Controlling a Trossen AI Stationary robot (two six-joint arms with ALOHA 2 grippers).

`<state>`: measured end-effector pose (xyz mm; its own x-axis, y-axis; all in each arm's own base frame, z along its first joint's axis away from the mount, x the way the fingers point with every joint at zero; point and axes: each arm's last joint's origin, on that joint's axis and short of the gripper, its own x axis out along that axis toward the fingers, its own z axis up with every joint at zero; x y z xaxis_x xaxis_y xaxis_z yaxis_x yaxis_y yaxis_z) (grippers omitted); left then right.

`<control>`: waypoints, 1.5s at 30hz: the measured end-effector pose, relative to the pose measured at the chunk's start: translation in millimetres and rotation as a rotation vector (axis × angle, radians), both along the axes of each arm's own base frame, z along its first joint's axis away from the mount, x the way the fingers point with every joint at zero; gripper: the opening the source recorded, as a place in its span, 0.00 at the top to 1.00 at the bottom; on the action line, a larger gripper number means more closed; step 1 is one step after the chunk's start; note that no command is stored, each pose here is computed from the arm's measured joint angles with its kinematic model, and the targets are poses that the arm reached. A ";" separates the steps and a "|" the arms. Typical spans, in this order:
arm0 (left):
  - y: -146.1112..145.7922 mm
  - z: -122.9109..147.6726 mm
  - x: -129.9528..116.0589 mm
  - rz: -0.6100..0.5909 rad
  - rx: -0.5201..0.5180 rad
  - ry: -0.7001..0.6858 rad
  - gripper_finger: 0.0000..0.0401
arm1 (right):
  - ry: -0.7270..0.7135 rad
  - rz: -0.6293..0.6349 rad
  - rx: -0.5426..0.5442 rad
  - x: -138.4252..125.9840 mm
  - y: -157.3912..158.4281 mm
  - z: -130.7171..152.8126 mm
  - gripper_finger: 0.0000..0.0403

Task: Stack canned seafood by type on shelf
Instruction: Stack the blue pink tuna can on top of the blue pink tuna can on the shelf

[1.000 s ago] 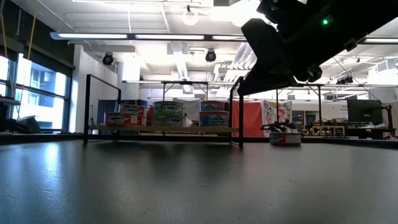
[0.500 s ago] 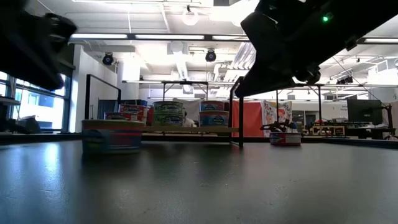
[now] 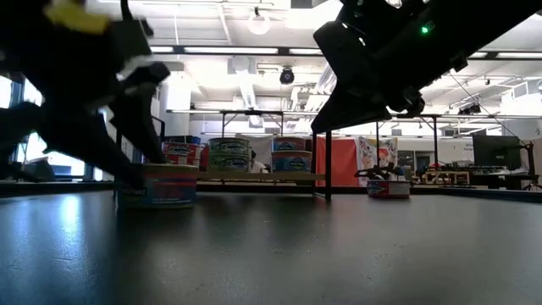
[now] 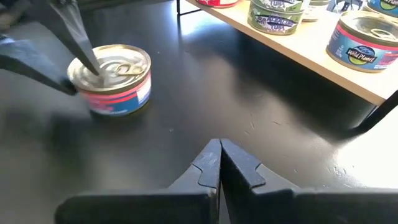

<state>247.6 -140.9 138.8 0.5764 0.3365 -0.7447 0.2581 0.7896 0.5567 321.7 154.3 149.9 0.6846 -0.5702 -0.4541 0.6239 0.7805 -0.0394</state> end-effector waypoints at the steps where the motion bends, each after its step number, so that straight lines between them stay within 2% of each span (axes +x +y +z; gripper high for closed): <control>1: 1.4 -3.5 1.4 0.004 0.013 0.011 0.63 | 0.001 0.001 0.000 0.0 0.0 0.0 1.00; 4: 3.2 -10.6 5.4 0.026 0.057 0.009 0.72 | 0.000 0.002 -0.001 0.1 0.1 0.1 1.00; 9: 1.9 -18.7 3.7 0.051 0.191 -0.017 0.94 | 0.015 0.008 -0.013 -0.4 -0.2 -0.3 1.00; 11: -0.8 -19.8 2.1 0.035 0.223 -0.019 0.98 | 0.049 0.039 -0.030 -1.5 1.5 -1.1 1.00; 14: -4.7 -19.8 0.0 0.021 0.232 -0.030 0.98 | 0.098 0.110 -0.047 -5.2 8.9 -2.0 1.00; 21: -15.2 -18.6 -1.5 0.005 0.166 -0.078 1.00 | 0.139 0.196 -0.061 -23.2 31.2 -0.2 1.00; 29: -25.4 -7.2 11.4 -0.035 0.099 -0.139 1.00 | 0.123 0.202 -0.096 -33.9 42.7 0.8 1.00; 39: -35.5 13.0 26.9 -0.057 0.068 -0.193 1.00 | 0.089 0.173 -0.070 -24.4 35.3 1.6 1.00; 42: -36.3 14.8 29.0 -0.053 0.055 -0.213 1.00 | 0.130 0.254 -0.083 -15.8 31.9 2.9 0.96; 45: -34.1 15.9 32.5 -0.034 0.015 -0.230 1.00 | 0.163 0.377 -0.124 -5.3 28.9 6.6 0.86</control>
<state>280.1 -175.0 154.7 0.7414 0.3240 -0.5877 0.1498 0.7738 0.6155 316.4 183.2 156.5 0.7807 -0.3508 -0.5171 0.2737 0.9359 -0.2216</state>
